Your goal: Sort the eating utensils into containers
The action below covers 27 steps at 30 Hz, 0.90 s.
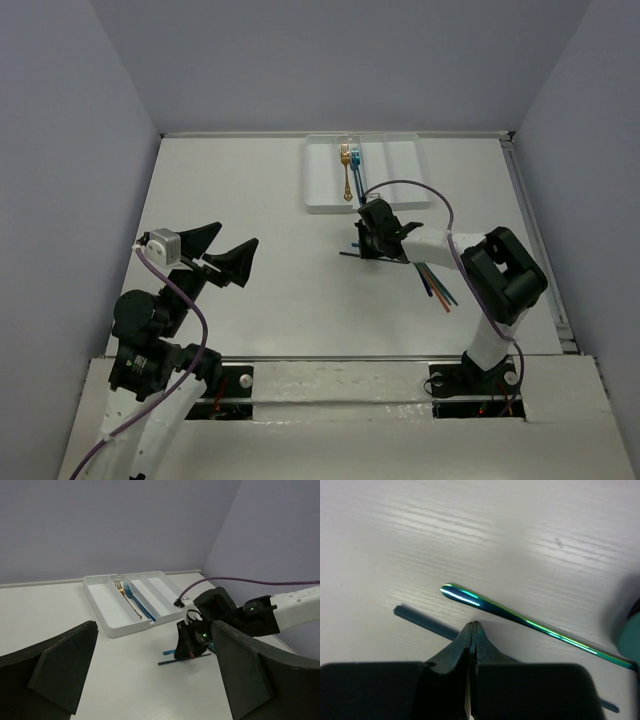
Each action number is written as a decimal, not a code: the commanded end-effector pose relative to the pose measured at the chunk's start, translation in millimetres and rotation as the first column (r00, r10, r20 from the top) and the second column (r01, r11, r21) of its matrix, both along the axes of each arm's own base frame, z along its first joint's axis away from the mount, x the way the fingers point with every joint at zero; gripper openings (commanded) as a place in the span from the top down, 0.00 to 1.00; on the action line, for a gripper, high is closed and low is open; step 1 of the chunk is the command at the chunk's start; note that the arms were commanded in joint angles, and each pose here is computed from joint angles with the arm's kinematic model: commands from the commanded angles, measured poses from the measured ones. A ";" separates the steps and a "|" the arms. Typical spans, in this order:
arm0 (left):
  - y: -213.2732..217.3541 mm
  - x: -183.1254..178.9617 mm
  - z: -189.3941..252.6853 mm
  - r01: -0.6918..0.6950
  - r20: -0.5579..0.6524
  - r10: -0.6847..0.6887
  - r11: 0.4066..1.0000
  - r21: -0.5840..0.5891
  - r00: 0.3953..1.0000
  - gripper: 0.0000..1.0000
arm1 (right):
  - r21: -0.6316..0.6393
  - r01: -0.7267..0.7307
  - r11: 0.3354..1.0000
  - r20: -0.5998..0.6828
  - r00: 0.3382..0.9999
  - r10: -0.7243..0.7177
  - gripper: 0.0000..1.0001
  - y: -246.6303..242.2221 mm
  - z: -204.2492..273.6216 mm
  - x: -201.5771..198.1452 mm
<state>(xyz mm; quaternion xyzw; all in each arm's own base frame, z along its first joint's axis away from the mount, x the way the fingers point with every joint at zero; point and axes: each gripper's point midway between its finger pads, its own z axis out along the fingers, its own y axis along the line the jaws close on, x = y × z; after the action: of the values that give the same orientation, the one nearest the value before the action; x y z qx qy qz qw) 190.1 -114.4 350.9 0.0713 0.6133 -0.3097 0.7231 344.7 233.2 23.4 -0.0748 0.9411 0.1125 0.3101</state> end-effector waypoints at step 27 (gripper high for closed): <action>-2.2 -4.7 20.5 0.021 0.056 -0.019 1.000 -0.019 0.998 0.01 | 0.080 -0.033 0.996 0.054 0.998 0.028 0.30 36.1 60.8 -98.6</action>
<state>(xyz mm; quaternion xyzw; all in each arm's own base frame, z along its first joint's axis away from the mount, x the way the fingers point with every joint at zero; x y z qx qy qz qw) 191.0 -115.0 349.9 0.0715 0.6152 -0.3098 0.7214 243.6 285.4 54.9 -0.1447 0.9305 0.1571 0.2974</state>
